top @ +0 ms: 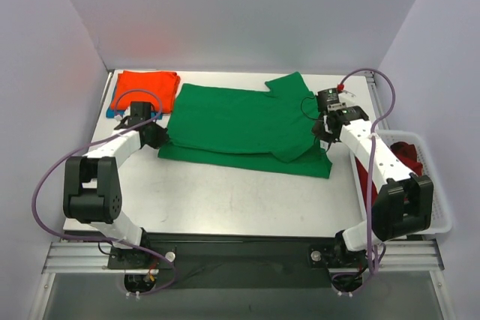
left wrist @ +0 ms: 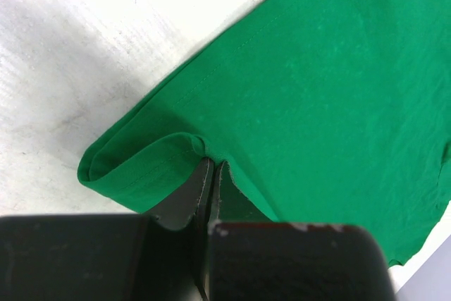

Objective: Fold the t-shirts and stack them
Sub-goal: Fold the flattened tshirt in 1/3 of the way

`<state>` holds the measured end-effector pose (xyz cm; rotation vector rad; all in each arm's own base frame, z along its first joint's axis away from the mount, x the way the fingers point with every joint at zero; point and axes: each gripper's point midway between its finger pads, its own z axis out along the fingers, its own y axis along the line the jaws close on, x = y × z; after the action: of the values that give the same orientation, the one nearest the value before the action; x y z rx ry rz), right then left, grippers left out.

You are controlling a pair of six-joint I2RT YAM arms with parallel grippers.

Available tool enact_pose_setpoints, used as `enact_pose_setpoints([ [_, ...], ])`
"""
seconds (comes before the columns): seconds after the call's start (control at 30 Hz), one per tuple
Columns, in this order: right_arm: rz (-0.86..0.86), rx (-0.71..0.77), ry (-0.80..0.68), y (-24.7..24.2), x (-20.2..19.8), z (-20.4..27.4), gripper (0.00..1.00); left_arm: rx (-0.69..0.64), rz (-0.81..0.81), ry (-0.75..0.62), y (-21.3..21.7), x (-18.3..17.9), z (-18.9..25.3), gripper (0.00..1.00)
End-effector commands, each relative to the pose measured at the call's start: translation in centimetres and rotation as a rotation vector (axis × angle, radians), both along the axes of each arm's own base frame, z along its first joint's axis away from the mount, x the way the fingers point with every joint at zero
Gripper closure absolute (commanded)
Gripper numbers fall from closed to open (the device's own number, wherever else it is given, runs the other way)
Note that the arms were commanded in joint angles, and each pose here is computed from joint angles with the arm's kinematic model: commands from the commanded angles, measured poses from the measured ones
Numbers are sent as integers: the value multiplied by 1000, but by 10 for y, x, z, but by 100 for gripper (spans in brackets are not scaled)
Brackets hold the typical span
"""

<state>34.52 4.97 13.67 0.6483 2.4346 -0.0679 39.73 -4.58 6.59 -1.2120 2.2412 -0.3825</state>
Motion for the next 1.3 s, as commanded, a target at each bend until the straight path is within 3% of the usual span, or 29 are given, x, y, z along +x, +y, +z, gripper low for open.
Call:
enact_pose_setpoints([
  [0.0, -16, 5, -31, -5, 12, 12, 100, -14, 14, -83, 2, 25, 21, 100],
  [1.27, -50, 54, 29, -15, 45, -12, 100, -42, 1, -125, -2, 59, 9, 100],
])
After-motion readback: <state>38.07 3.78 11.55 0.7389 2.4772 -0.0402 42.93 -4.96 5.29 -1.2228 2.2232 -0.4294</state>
